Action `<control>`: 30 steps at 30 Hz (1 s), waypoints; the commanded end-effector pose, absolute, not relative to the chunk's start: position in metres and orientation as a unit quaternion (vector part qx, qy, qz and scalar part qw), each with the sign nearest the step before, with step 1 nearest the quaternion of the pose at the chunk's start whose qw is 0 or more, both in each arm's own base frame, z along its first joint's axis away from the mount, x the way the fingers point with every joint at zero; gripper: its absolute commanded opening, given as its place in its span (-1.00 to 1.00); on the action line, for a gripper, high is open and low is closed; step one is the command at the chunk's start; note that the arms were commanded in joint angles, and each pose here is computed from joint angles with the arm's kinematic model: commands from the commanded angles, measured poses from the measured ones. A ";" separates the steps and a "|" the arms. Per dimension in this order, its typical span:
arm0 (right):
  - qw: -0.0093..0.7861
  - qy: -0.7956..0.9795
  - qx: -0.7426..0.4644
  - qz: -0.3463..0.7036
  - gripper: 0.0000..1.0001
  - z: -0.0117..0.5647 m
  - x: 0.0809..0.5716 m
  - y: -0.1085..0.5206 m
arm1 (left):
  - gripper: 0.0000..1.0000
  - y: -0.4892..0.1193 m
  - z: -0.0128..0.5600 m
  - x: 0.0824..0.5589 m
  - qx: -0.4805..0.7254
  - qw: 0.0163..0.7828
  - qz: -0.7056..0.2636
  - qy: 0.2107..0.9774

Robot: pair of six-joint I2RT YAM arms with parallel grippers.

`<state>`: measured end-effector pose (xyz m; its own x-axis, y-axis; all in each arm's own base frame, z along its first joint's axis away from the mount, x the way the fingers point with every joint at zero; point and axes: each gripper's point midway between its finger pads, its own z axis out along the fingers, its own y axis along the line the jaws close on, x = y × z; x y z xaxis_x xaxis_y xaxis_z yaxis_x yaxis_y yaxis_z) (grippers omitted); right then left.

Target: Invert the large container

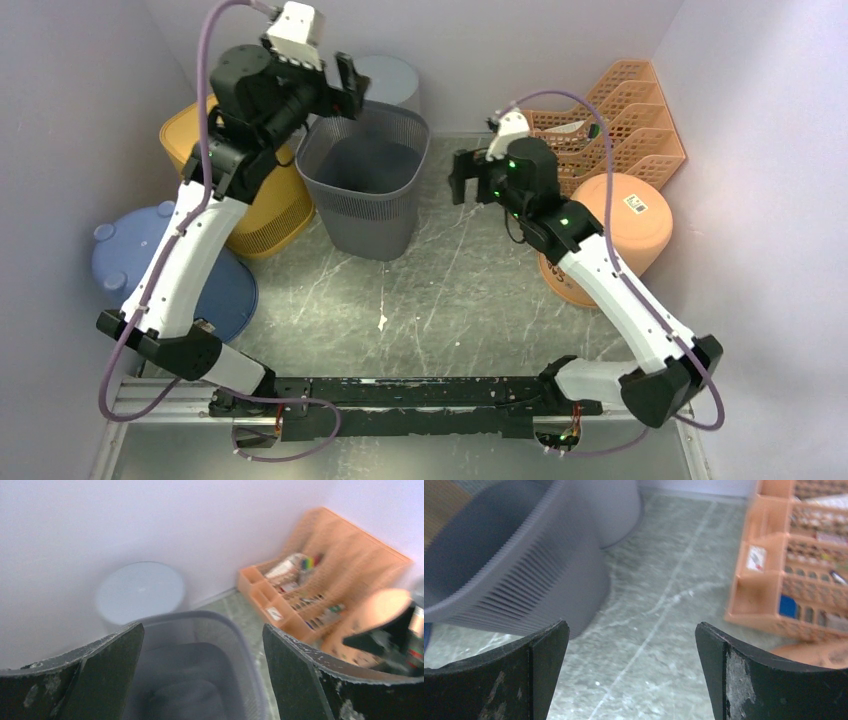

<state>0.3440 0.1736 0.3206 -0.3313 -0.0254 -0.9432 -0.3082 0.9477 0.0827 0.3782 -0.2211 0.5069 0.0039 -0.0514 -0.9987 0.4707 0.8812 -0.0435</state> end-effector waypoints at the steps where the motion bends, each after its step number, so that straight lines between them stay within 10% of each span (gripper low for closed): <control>1: 0.616 0.740 -0.207 0.173 1.00 0.379 0.332 0.235 | 1.00 -0.166 0.510 0.406 0.083 0.696 -0.165 0.694; 30: 0.481 0.698 -0.476 0.235 0.98 0.301 0.329 0.427 | 0.98 -0.053 0.476 0.403 0.000 0.695 -0.169 0.699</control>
